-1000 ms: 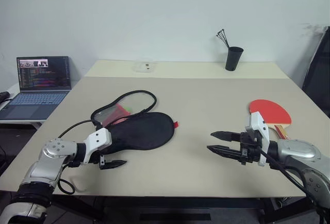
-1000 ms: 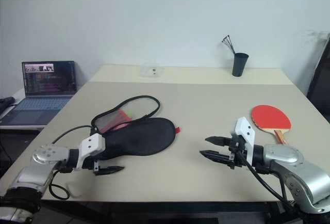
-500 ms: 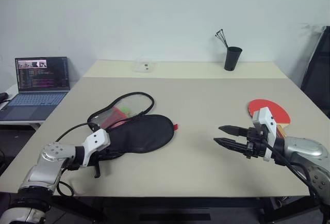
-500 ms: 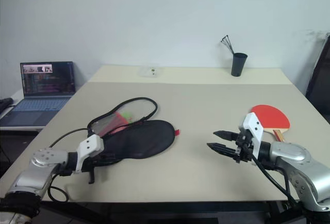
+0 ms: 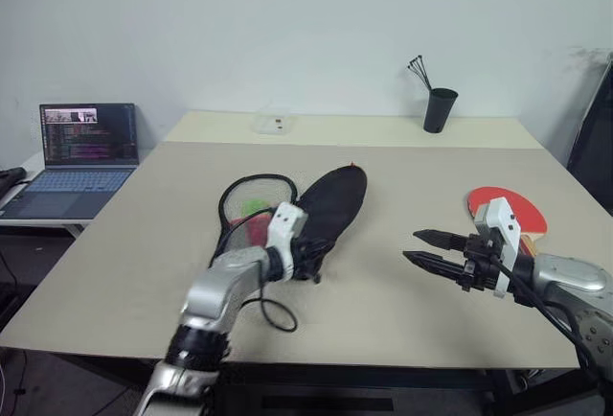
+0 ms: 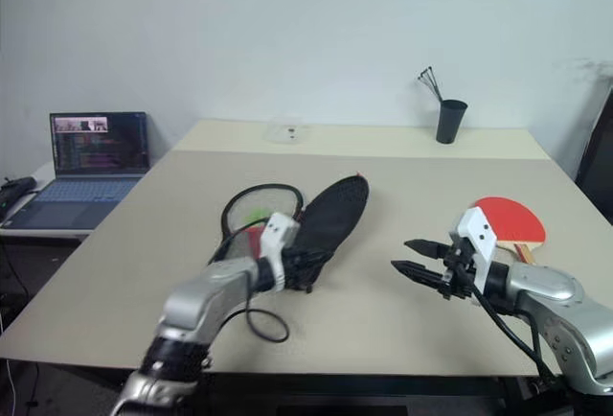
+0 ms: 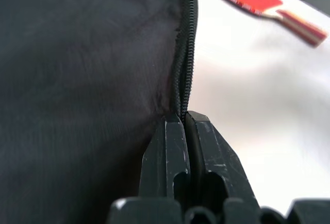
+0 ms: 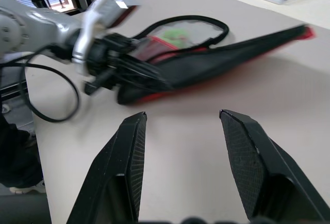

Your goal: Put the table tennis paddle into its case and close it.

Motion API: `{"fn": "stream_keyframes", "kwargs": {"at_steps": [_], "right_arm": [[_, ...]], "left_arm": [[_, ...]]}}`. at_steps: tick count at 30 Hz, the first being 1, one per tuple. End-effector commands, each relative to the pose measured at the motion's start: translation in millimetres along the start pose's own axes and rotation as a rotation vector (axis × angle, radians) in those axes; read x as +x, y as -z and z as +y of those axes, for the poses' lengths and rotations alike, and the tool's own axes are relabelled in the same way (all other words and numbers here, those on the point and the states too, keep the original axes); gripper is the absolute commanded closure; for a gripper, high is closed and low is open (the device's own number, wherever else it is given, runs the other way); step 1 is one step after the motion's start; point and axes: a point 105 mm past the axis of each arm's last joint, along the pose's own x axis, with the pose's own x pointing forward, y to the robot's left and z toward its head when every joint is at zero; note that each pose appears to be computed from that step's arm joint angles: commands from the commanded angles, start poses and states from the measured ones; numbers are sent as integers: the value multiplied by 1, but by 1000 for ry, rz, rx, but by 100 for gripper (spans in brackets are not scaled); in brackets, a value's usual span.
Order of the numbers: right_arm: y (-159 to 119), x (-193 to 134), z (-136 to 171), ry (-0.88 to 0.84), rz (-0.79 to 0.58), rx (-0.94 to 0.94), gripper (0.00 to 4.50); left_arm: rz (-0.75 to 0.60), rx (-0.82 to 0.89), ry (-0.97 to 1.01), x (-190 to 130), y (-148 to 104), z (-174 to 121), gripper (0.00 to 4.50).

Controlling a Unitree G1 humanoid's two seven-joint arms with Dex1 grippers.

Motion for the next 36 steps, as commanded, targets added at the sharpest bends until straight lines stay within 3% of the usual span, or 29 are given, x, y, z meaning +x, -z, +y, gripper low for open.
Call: {"fn": "stream_keyframes", "kwargs": {"at_steps": [1,5,6,9,16,20,27,33,36], "right_arm": [[-12,-4,1,6,-23,-45,206],[-10,-5,2,12,-17,-45,206],[-9,-5,2,14,-16,-44,206],[-6,-7,3,17,-9,-38,206],[-3,-5,-2,23,-1,-39,206],[-5,3,-9,35,-27,-31,206],[-1,23,-16,66,-61,28,206],[17,55,-39,236,9,86,22],[32,65,-52,350,87,137,22]], "left_arm": [[-33,78,-2,24,-19,-4,448],[-21,121,32,39,-21,-10,448],[-31,128,19,39,-23,-8,426],[-57,125,7,38,-26,-5,344],[-90,117,3,19,-30,-4,93],[-154,160,71,-10,-38,-8,93],[-183,308,67,-84,-54,29,93],[-146,386,-34,-136,-63,62,89],[-112,375,-9,-144,-60,62,89]]}}
